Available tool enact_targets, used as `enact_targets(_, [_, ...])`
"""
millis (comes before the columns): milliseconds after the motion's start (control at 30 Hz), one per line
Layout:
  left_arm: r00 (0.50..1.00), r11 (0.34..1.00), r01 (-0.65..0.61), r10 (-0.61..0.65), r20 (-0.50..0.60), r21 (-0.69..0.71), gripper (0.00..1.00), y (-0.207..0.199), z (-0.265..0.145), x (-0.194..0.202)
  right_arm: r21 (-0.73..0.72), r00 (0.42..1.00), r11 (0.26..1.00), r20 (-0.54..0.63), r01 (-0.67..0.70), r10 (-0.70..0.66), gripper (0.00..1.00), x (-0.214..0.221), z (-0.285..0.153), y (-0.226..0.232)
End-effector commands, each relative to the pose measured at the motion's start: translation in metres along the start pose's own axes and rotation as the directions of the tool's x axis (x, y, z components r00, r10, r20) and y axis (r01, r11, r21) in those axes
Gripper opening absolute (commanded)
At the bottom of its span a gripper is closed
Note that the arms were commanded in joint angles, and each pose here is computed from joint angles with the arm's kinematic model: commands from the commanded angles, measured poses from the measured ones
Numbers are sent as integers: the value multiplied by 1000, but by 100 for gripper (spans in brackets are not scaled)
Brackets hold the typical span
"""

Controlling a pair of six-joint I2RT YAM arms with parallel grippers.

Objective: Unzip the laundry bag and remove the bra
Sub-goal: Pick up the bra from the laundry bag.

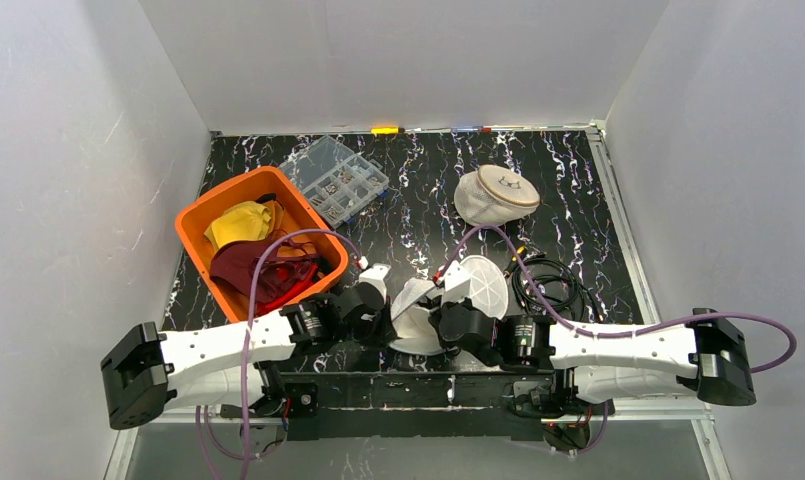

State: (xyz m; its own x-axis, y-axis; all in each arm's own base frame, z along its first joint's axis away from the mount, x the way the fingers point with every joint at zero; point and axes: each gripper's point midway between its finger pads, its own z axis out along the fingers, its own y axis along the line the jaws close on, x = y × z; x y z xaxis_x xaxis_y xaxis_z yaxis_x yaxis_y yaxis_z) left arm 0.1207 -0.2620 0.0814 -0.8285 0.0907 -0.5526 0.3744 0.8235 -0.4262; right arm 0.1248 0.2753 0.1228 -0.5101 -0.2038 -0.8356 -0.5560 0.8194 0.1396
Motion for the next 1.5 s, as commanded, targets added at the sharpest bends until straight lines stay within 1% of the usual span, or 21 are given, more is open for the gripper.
enact_targets(0, [996,998,-39,35,-78,-51,0,17,6,21,-29,999,999,13,-36,36,1,2,6,9])
enact_targets(133, [993,989,-66,52,-110,-130,0,36,12,31,-18,998,998,15,-55,55,1,7,11,7])
enact_targets(200, [990,986,-80,61,-131,-146,0,40,14,35,-42,998,997,25,-63,64,1,8,12,11])
enact_targets(233, [988,984,-85,64,-139,-156,0,43,15,37,-53,998,997,25,-61,62,3,9,14,14])
enact_targets(267, [987,983,-90,66,-146,-163,0,44,16,39,-65,998,996,21,-53,54,12,10,16,17])
enact_targets(300, [986,981,-94,68,-151,-172,0,46,17,39,-72,999,997,11,-41,42,24,12,18,20])
enact_targets(333, [986,980,-95,67,-155,-177,0,47,17,40,-76,1000,997,-1,-26,26,32,14,19,23])
enact_targets(367, [985,979,-94,65,-158,-180,0,48,18,41,-79,1000,997,-12,-11,10,38,15,21,25])
enact_targets(433, [986,980,-89,61,-158,-179,0,48,18,42,-87,1000,996,-20,18,-20,48,17,24,30])
enact_targets(567, [987,982,-80,54,-151,-173,0,49,19,43,-121,995,990,-49,79,-86,64,23,31,41])
enact_targets(600, [987,982,-79,53,-150,-171,0,48,20,44,-117,993,989,-57,95,-102,66,26,34,43])
enact_targets(733, [986,982,-75,47,-159,-173,0,50,21,47,-79,985,986,-76,150,-156,71,35,43,41])
enact_targets(833, [987,983,-66,39,-156,-169,0,51,21,49,-66,985,985,-57,160,-163,73,34,49,45])
enact_targets(1133, [989,990,-43,23,-146,-132,0,44,21,49,-11,973,974,-47,226,-226,85,47,61,45])
enact_targets(1267, [990,994,-26,11,-142,-108,0,39,21,49,35,971,970,-32,239,-238,86,50,65,38])
enact_targets(1467, [991,997,0,-10,-137,-73,0,33,20,50,126,967,959,-6,255,-256,83,51,71,23])
